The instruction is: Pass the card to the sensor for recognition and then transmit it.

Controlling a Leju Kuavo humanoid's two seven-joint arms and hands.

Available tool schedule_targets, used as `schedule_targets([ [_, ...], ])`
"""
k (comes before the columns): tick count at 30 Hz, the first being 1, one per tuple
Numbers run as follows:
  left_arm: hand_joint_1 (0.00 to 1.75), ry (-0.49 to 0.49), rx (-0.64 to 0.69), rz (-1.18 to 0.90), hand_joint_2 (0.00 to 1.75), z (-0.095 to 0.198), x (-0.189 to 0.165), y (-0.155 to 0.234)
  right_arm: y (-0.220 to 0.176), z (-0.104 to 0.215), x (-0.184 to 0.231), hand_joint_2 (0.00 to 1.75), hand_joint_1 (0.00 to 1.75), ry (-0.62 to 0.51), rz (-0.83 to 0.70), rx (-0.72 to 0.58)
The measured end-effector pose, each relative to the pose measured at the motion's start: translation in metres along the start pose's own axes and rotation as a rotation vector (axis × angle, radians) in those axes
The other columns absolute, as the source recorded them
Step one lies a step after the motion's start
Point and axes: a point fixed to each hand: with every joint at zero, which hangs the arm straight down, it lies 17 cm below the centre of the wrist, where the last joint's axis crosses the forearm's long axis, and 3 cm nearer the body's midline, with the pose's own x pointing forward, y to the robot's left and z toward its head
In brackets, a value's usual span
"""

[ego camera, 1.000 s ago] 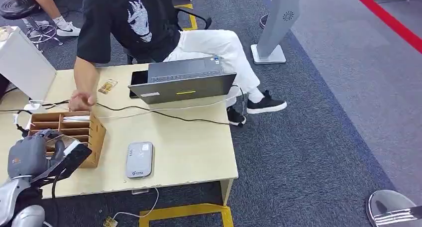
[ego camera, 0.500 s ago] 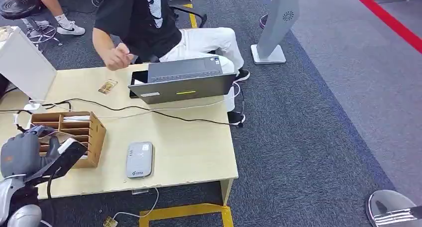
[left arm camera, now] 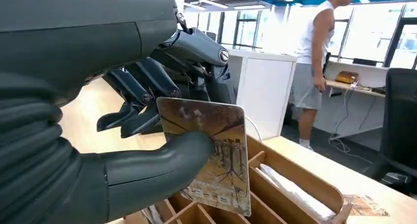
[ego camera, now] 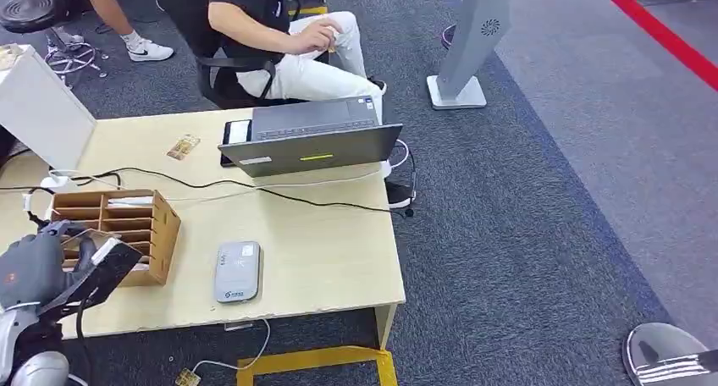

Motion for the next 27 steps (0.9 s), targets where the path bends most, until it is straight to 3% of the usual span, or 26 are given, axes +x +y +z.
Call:
schedule_targets([
  [27, 1.75, -0.010, 0.012, -0.002, 1.75, -0.0021, 0.0027, 0.0029, 0.0016, 0.0004, 0.0007, 1.75, 0.00, -0.003, -0.008, 0.004],
])
